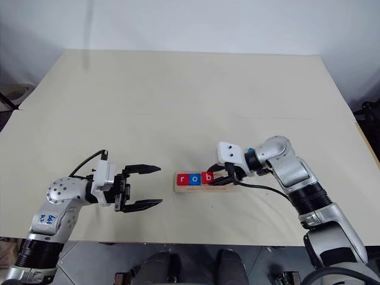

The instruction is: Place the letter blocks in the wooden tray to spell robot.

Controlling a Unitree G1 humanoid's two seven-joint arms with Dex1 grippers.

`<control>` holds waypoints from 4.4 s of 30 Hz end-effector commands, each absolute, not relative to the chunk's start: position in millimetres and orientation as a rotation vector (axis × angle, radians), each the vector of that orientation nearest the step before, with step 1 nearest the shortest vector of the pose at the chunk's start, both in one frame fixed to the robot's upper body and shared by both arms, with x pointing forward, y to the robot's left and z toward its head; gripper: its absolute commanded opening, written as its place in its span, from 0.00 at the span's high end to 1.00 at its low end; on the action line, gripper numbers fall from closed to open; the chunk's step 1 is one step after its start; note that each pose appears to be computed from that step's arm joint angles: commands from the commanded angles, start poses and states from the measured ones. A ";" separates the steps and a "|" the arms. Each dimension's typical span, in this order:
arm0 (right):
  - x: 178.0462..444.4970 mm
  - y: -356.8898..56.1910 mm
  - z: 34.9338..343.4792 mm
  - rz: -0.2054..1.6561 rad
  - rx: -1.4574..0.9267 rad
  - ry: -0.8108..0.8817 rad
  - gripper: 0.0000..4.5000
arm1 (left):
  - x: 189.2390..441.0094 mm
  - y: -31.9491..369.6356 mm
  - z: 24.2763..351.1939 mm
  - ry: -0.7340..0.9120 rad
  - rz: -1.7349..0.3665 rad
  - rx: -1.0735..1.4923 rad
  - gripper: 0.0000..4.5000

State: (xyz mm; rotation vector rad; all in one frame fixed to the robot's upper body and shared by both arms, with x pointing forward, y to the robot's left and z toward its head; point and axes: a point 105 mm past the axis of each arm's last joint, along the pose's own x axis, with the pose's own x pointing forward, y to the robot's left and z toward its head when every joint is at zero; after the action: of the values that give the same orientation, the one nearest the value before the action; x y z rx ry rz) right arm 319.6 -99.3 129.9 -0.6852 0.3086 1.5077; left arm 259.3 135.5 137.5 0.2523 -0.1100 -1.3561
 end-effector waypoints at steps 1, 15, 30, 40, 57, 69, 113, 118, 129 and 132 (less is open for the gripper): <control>323.1 -93.2 138.5 1.511 -0.713 0.271 0.67 | 254.7 133.5 145.3 -0.150 -1.354 0.275 0.00; 324.5 -99.6 143.3 1.490 -0.696 0.302 0.06 | 256.3 134.2 147.1 -0.156 -1.340 0.277 0.00; 310.2 -139.8 160.3 1.392 -0.591 0.251 0.00 | 258.9 134.3 146.8 -0.157 -1.342 0.279 0.00; 287.1 -211.8 166.6 1.041 -0.413 0.090 0.00 | 265.5 135.8 145.0 -0.143 -1.325 0.244 0.00; 198.8 -298.7 127.0 0.310 -0.300 0.002 0.00 | 285.6 138.7 149.9 -0.132 -1.334 0.226 0.00; 206.0 -294.6 122.9 0.365 -0.311 0.010 0.00 | 287.8 138.0 149.6 -0.139 -1.345 0.243 0.00; 336.6 -275.2 135.1 0.120 -0.088 0.336 0.00 | 283.8 128.4 151.0 -0.172 -1.343 0.253 0.00; 346.1 -267.8 131.7 0.134 -0.082 0.344 0.22 | 284.2 127.8 151.1 -0.175 -1.342 0.254 0.00; 356.2 -267.3 127.5 0.090 -0.077 0.360 0.68 | 283.3 127.6 151.9 -0.179 -1.335 0.252 0.00; 354.6 -267.2 133.8 0.085 -0.081 0.342 0.68 | 283.1 127.3 152.0 -0.179 -1.336 0.251 0.00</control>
State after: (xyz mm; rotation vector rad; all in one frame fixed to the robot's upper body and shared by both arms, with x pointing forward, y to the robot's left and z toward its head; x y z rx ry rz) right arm 354.3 -264.5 120.3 -0.0717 0.3846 0.1037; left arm 285.5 129.9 145.4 0.2334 -0.1457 -1.3258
